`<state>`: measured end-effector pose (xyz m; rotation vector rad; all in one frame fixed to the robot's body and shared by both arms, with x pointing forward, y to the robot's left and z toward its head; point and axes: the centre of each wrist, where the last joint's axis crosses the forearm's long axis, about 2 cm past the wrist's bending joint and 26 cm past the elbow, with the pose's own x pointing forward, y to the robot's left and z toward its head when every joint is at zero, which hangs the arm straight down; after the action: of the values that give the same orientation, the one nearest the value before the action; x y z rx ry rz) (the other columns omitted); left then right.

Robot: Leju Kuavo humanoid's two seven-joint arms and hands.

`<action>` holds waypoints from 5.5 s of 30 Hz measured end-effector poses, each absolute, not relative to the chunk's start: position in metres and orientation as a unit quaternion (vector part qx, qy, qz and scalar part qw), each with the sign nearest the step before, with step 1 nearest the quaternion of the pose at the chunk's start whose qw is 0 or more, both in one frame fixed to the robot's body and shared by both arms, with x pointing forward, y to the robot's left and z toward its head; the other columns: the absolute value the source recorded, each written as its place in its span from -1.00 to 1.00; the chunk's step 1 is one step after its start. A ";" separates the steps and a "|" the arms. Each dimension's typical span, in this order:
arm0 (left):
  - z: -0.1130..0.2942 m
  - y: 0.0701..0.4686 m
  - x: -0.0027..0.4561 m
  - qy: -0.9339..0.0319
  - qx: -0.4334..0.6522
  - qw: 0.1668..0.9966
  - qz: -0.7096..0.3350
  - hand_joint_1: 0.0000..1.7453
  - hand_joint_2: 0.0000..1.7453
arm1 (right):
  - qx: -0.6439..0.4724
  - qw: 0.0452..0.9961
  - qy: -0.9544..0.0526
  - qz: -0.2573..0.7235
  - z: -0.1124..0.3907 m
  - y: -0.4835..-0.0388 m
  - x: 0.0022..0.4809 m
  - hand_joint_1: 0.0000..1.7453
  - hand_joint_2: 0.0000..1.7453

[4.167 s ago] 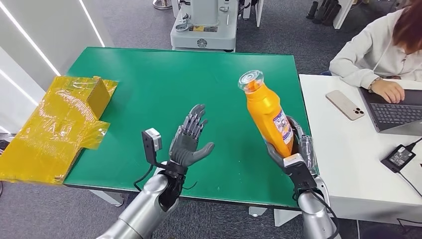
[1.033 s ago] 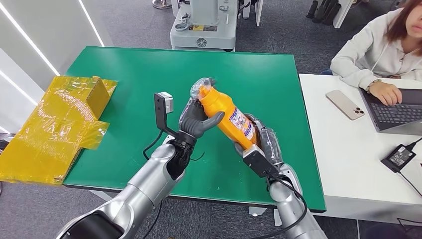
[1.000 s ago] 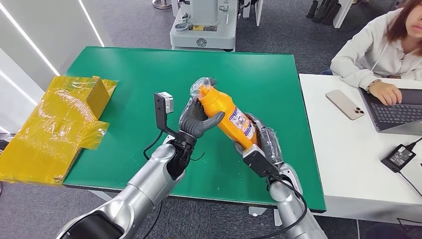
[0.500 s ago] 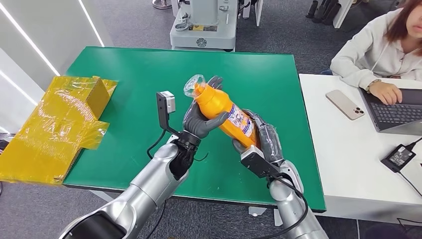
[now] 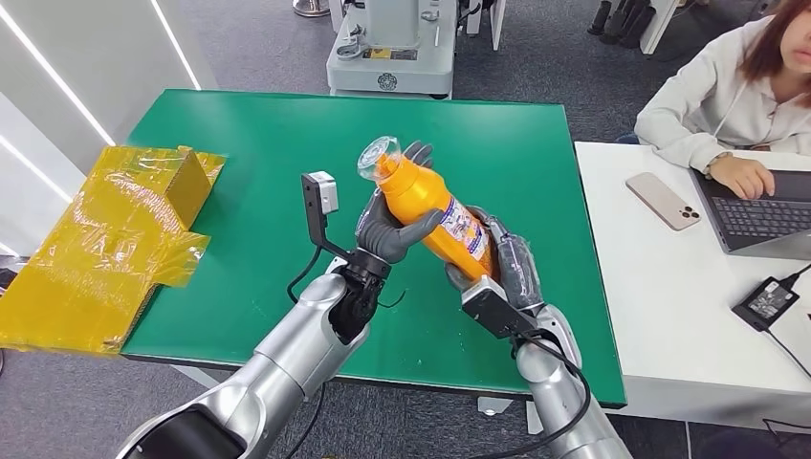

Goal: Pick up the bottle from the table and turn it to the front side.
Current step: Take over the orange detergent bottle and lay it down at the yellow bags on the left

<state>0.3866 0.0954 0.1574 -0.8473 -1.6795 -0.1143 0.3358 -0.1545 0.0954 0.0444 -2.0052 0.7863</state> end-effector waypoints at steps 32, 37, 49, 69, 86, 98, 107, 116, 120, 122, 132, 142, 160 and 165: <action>0.163 0.088 0.386 -0.706 -0.397 0.585 -0.035 1.00 1.00 | -0.009 0.475 -0.823 0.312 0.095 -0.157 0.338 -1.00 1.00; 0.163 0.084 0.384 -0.710 -0.393 0.583 -0.048 1.00 1.00 | -0.010 0.477 -0.824 0.306 0.095 -0.158 0.337 -1.00 1.00; 0.161 0.096 0.388 -0.739 -0.328 0.586 -0.054 1.00 1.00 | 0.021 0.477 -0.839 0.262 0.098 -0.155 0.321 -1.00 1.00; 0.172 0.157 0.411 -0.852 0.041 0.480 -0.204 1.00 1.00 | 0.062 0.411 -0.886 0.202 0.130 -0.151 0.283 -1.00 1.00; 0.155 0.270 0.419 -0.567 0.630 0.275 -0.454 1.00 1.00 | 0.112 0.351 -0.902 0.225 0.157 -0.136 0.277 -1.00 1.00; 0.089 0.357 0.389 -0.378 0.635 0.333 -0.585 1.00 1.00 | 0.109 0.338 -0.908 0.221 0.151 -0.143 0.274 -1.00 1.00; 0.071 0.384 0.372 -0.310 0.618 0.367 -0.622 1.00 1.00 | 0.114 0.338 -0.906 0.228 0.151 -0.139 0.266 -1.00 1.00; 0.067 0.392 0.368 -0.283 0.606 0.382 -0.638 1.00 1.00 | 0.117 0.336 -0.904 0.238 0.152 -0.138 0.263 -1.00 1.00; 0.069 0.394 0.370 -0.279 0.596 0.377 -0.652 0.54 1.00 | 0.123 0.333 -0.902 0.247 0.155 -0.137 0.262 -1.00 1.00; 0.071 0.395 0.372 -0.280 0.596 0.371 -0.655 -0.46 1.00 | 0.128 0.332 -0.900 0.252 0.156 -0.136 0.261 -1.00 1.00; 0.076 0.399 0.375 -0.278 0.600 0.372 -0.651 -1.00 1.00 | 0.139 0.324 -0.895 0.272 0.157 -0.131 0.257 -1.00 1.00; 0.067 0.399 0.366 -0.299 0.599 0.391 -0.632 -1.00 1.00 | 0.137 0.333 -0.891 0.277 0.148 -0.136 0.254 -1.00 1.00; 0.062 0.387 0.364 -0.325 0.594 0.402 -0.617 -1.00 1.00 | 0.134 0.351 -0.887 0.270 0.139 -0.141 0.249 -1.00 1.00; 0.062 0.383 0.364 -0.333 0.592 0.402 -0.614 -1.00 1.00 | 0.135 0.354 -0.885 0.271 0.138 -0.141 0.248 -1.00 1.00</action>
<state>0.3641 0.3834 0.0616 1.4957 -0.8420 -1.5516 0.2484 -0.1412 0.1380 0.3481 -2.2890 0.6995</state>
